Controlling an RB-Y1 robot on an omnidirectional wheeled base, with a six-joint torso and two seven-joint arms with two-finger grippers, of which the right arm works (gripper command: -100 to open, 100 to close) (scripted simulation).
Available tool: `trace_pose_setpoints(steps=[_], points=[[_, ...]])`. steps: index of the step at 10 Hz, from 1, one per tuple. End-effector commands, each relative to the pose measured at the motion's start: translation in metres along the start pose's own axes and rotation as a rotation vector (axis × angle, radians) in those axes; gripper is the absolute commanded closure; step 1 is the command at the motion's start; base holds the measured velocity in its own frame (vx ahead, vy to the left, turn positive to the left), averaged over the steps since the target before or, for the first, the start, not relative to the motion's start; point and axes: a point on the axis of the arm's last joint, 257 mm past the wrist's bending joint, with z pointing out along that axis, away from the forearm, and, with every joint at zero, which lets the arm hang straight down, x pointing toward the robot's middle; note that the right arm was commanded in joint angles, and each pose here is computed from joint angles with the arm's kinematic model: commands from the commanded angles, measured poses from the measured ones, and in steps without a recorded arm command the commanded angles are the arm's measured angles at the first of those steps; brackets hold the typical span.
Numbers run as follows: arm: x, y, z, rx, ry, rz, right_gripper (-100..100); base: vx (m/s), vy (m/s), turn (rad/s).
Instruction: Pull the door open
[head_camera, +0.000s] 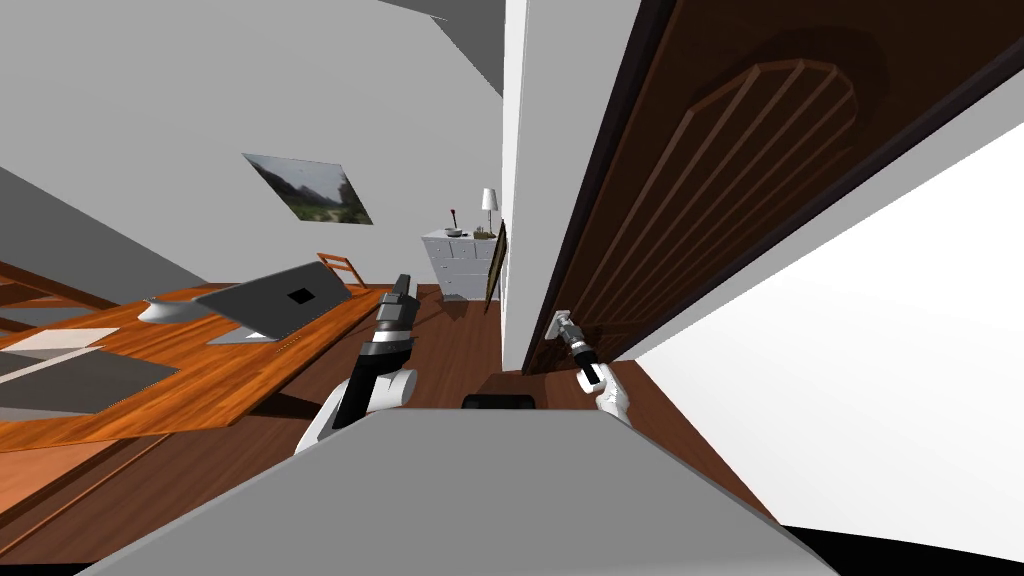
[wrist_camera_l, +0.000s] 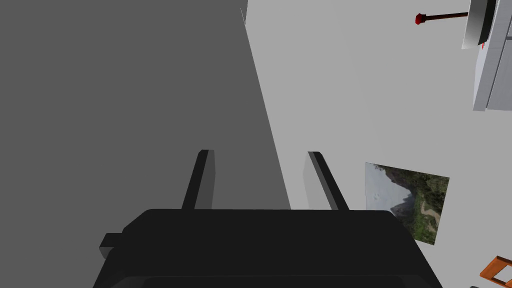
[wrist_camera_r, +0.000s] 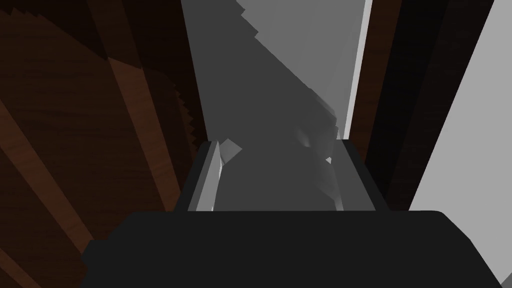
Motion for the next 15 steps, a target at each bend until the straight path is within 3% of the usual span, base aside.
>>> trace_pose_setpoints(steps=[1, 3, 4, 7, 12, 13, 15], points=[[0.001, 0.002, -0.0001, -0.002, 0.001, 0.003, 100, 0.0, 0.0, 0.0], [0.001, 0.002, -0.0001, -0.002, 0.001, 0.003, 100, 0.0, 0.0, 0.0], [-0.004, 0.001, 0.0003, 0.006, -0.015, 0.076, 100, -0.054, -0.037, 0.081], [-0.009, 0.002, 0.0005, 0.012, -0.035, 0.185, 100, -0.088, -0.051, 0.089], [-0.019, 0.005, 0.0005, 0.023, -0.084, 0.445, 100, -0.087, -0.06, 0.098], [-0.02, 0.004, 0.0005, 0.024, -0.086, 0.458, 100, -0.069, -0.055, 0.055], [-0.024, 0.006, 0.0003, 0.025, -0.107, 0.578, 100, -0.073, -0.049, 0.096]])
